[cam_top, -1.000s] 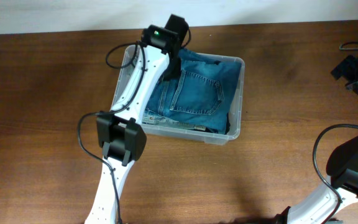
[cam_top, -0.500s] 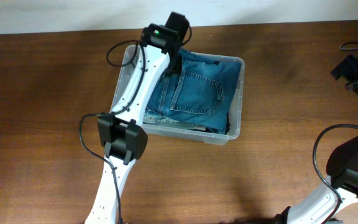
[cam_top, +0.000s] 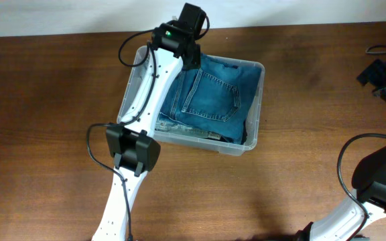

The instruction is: Pack container

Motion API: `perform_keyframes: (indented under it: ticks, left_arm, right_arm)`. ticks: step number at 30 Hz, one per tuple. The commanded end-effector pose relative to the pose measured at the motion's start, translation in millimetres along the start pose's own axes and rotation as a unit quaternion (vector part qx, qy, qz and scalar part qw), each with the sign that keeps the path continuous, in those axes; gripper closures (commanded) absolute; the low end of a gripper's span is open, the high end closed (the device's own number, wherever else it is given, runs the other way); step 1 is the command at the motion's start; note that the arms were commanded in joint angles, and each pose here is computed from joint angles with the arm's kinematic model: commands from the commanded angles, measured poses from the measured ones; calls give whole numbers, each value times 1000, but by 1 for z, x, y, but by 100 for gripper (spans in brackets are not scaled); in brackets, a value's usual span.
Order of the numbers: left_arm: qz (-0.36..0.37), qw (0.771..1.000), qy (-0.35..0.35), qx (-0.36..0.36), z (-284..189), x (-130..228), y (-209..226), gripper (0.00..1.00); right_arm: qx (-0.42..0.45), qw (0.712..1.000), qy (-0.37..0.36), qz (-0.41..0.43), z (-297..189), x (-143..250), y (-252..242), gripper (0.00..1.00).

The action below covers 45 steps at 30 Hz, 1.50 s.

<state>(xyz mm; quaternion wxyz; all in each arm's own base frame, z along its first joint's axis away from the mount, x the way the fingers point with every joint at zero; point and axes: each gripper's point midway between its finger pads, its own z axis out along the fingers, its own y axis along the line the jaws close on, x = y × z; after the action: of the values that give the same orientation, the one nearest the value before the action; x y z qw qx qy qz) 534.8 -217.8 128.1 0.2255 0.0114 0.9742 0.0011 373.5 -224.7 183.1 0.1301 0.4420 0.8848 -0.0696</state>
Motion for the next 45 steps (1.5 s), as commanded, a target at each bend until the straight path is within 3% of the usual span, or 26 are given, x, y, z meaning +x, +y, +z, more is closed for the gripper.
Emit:
perform_keyframes:
  ticks: [1,10,15,22,27,36,45]
  left_arm:
    - [2,999,48,7,43,25,-8,99]
    - [6,992,125,-10,80,68,-5,99]
    - [3,996,85,-6,54,44,-5,99]
    - [-10,1000,-5,15,-25,-2,-2,99]
    - [-16,999,-36,30,-55,-15,-2,99]
    - [-17,997,-55,58,-34,-27,-22,99]
    - [-9,997,-26,66,6,-12,-35,99]
  right_arm:
    - [9,1000,4,2,5,0,-2,2]
    - [9,1000,4,2,5,0,-2,2]
    - [9,1000,4,2,5,0,-2,2]
    - [8,1000,4,2,5,0,-2,2]
    - [9,1000,4,2,5,0,-2,2]
    - [8,1000,4,2,5,0,-2,2]
    - [8,1000,4,2,5,0,-2,2]
